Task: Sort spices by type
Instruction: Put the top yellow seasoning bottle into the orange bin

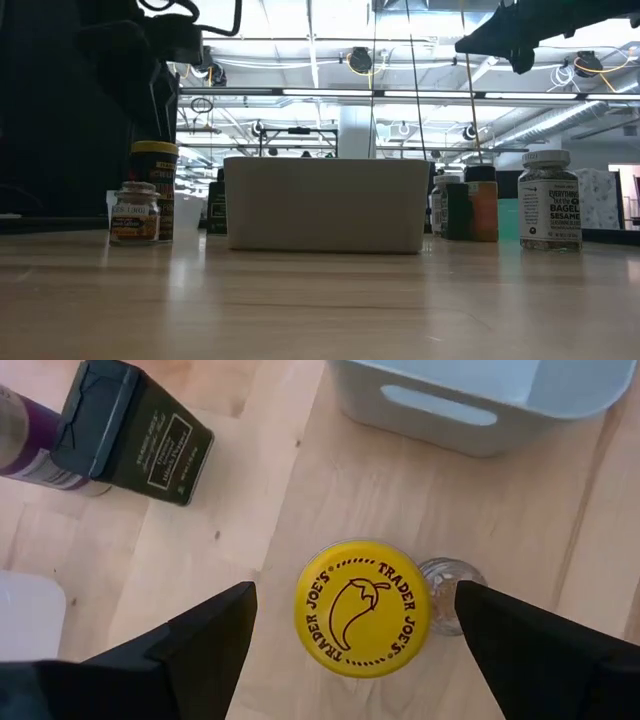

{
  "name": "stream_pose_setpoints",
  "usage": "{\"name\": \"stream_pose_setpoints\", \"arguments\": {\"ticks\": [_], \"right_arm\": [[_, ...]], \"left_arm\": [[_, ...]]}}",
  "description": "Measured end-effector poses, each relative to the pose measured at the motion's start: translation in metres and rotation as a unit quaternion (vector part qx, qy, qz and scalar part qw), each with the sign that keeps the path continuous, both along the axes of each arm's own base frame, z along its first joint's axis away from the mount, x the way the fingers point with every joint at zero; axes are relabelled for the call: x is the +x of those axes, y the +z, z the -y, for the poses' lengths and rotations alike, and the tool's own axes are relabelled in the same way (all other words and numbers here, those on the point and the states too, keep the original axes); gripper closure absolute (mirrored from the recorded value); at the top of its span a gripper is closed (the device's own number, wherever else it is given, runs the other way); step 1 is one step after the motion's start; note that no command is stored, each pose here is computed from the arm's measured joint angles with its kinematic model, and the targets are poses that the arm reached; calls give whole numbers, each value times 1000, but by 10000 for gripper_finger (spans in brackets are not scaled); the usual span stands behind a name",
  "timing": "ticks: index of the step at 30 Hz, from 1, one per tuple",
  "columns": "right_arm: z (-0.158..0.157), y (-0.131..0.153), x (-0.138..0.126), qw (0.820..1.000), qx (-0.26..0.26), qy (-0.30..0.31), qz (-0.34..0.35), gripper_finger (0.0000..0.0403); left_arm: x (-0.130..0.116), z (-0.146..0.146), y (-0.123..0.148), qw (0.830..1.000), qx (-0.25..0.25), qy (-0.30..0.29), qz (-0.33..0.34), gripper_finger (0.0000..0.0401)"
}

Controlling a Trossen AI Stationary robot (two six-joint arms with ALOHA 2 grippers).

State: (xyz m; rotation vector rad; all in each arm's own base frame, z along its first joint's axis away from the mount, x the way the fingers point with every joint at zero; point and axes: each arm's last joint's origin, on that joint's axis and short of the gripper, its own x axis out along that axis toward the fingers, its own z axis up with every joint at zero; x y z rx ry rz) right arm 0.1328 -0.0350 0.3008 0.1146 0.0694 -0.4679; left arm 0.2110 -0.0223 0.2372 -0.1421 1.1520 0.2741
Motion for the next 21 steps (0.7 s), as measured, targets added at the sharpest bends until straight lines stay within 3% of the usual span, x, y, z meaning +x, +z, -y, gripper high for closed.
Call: {"name": "stream_pose_setpoints", "arguments": {"ticks": [21], "right_arm": [[0, 0, 0, 1000, 0, 0, 0, 403]], "left_arm": [[11, 1, -18, 999, 8, -9, -47, 57]]}}
